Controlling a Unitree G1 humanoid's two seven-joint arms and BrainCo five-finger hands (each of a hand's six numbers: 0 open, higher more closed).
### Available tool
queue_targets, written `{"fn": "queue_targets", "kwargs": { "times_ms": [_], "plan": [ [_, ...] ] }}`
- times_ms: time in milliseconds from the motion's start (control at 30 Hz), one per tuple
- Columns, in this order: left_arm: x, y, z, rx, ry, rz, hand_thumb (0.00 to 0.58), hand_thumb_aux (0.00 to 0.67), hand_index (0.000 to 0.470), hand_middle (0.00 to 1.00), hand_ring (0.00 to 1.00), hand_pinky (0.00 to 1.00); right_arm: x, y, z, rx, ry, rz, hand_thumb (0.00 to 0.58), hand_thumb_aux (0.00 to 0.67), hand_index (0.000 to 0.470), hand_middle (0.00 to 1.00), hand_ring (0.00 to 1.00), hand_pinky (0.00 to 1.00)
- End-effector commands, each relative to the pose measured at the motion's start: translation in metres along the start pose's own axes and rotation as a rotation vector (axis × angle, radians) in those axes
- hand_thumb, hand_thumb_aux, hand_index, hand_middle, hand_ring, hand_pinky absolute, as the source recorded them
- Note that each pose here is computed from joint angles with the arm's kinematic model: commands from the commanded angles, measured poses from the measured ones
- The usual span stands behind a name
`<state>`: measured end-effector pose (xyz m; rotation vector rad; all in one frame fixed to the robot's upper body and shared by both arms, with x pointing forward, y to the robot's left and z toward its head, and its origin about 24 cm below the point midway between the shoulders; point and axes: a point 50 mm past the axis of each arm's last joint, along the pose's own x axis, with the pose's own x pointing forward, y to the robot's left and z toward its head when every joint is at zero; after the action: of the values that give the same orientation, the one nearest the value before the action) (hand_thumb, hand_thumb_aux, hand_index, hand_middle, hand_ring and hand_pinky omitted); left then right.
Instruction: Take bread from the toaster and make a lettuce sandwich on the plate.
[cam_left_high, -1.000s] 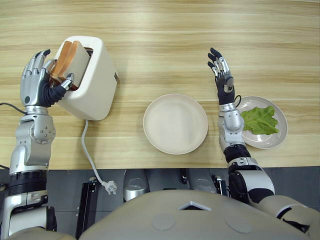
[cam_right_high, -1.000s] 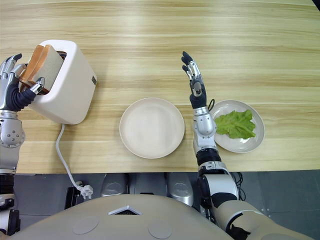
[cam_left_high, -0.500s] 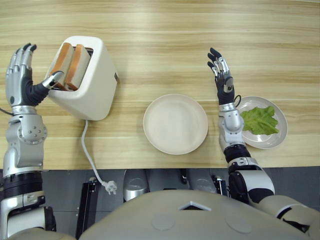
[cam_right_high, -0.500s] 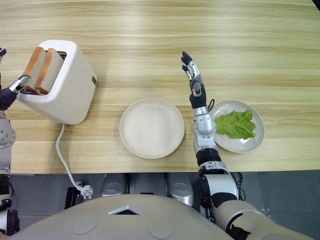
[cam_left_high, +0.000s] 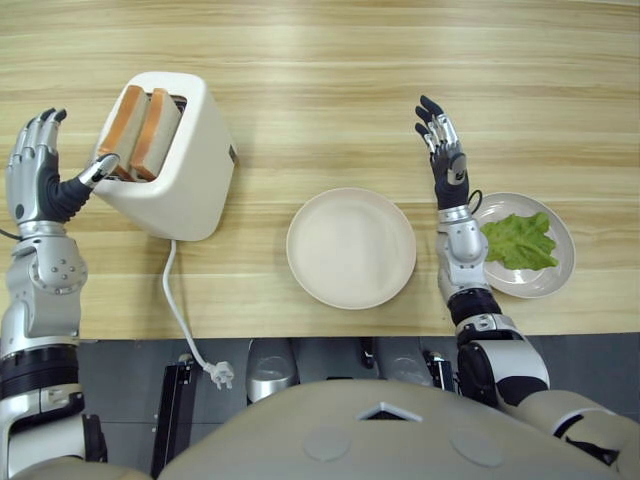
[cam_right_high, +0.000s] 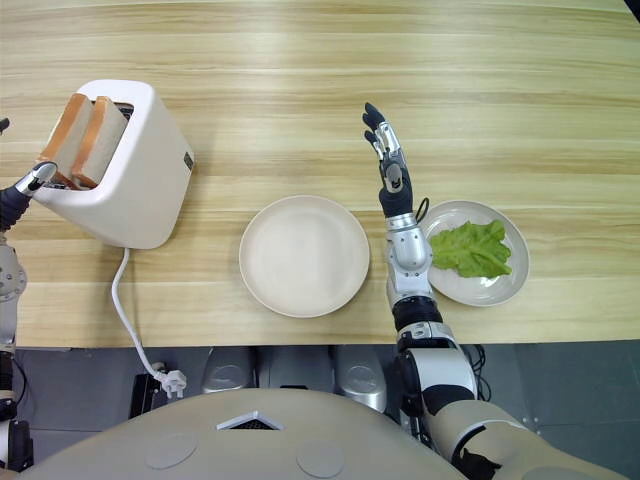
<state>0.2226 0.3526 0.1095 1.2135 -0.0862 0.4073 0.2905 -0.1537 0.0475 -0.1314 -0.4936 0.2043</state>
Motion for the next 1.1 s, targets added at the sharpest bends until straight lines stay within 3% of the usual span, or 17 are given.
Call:
{"fn": "queue_targets", "kwargs": {
  "times_ms": [33, 167, 567, 600, 633, 1100],
  "plan": [
    [-0.004, -0.007, -0.003, 0.022, 0.009, -0.047, 0.484, 0.397, 0.272, 0.00, 0.00, 0.00, -0.001, 0.002, -0.002, 0.001, 0.017, 0.009, 0.000, 0.000, 0.000, 0.00, 0.00, 0.00],
    [-0.004, -0.012, -0.002, 0.014, 0.001, -0.069, 0.449, 0.352, 0.242, 0.00, 0.00, 0.00, 0.000, 0.002, -0.002, 0.000, 0.016, 0.013, 0.000, 0.000, 0.000, 0.00, 0.00, 0.00],
    [0.001, -0.026, 0.019, -0.042, -0.066, -0.095, 0.482, 0.394, 0.271, 0.00, 0.00, 0.00, 0.000, 0.004, -0.004, -0.027, 0.025, 0.034, 0.000, 0.000, 0.000, 0.00, 0.00, 0.00],
    [0.002, -0.025, 0.021, -0.046, -0.071, -0.089, 0.500, 0.420, 0.289, 0.00, 0.00, 0.00, 0.000, 0.005, -0.004, -0.028, 0.025, 0.036, 0.000, 0.000, 0.000, 0.00, 0.00, 0.00],
    [0.003, -0.023, 0.022, -0.059, -0.071, -0.075, 0.580, 0.667, 0.458, 0.00, 0.00, 0.00, 0.000, 0.005, -0.004, -0.030, 0.026, 0.036, 0.000, 0.000, 0.000, 0.00, 0.00, 0.00],
    [0.027, 0.015, 0.045, -0.063, -0.142, 0.127, 0.580, 0.670, 0.460, 0.00, 0.00, 0.00, 0.002, 0.006, -0.005, -0.034, 0.026, 0.029, 0.000, 0.000, 0.000, 0.00, 0.00, 0.00]
  ]
}}
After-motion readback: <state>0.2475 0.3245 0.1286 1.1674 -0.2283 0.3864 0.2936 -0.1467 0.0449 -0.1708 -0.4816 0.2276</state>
